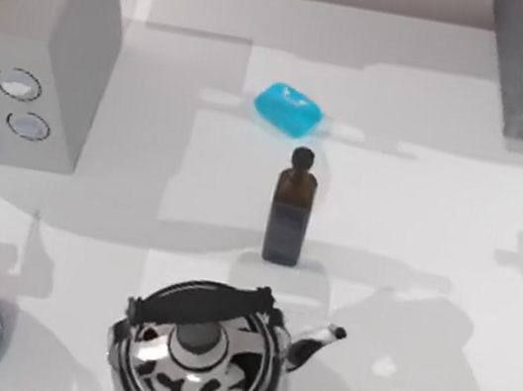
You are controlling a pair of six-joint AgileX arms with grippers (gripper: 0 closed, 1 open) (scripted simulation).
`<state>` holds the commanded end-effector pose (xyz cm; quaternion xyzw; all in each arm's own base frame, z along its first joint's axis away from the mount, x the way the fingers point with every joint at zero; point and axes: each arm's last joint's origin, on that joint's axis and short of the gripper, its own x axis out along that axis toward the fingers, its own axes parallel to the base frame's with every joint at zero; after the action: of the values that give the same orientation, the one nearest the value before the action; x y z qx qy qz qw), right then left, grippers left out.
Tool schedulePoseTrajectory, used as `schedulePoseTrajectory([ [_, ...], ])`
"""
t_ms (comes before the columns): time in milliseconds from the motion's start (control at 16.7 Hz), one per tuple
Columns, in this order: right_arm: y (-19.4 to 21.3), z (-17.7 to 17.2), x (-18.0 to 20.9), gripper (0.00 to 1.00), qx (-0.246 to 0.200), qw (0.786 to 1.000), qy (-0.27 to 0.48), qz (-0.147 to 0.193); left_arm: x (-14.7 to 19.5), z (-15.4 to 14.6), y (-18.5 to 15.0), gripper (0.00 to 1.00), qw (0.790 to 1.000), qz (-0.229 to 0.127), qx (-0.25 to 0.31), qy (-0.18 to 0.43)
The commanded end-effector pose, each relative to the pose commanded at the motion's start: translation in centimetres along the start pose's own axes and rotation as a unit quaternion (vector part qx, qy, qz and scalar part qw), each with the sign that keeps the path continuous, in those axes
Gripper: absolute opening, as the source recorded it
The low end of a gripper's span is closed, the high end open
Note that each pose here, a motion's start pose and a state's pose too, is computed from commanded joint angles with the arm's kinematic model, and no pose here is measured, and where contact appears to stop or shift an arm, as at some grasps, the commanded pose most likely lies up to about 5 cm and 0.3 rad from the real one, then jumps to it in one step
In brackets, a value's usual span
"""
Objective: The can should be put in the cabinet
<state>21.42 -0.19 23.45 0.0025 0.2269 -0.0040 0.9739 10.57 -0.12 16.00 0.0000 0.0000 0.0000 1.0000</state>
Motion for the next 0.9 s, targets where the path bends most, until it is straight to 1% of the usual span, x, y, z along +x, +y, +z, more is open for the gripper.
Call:
schedulePoseTrajectory([
  [180,0.0,-2.2,-3.9,0.0,-0.001,0.997,-0.073,0.001,0.0,0.0,0.0,1.0,1.0,0.0,0.0,0.0],
  [360,0.0,-5.2,-6.8,0.0,-0.002,0.988,-0.155,0.002,0.0,0.0,0.0,1.0,1.0,0.0,0.0,0.0],
  [480,0.0,-7.4,-7.4,0.0,-0.002,0.981,-0.192,0.003,0.0,0.0,0.0,1.0,1.0,0.0,0.0,0.0],
  [660,-0.1,-10.1,-7.0,0.0,-0.002,0.976,-0.219,0.004,0.0,0.0,0.0,1.0,1.0,0.0,0.0,0.0],
  [780,-0.1,-11.2,-6.6,0.0,-0.002,0.974,-0.226,0.004,0.0,0.0,0.0,1.0,1.0,0.0,0.0,0.0],
  [900,-0.1,-11.5,-6.4,0.0,-0.002,0.974,-0.227,0.004,0.0,0.0,0.0,1.0,1.0,0.0,0.0,0.0],
])
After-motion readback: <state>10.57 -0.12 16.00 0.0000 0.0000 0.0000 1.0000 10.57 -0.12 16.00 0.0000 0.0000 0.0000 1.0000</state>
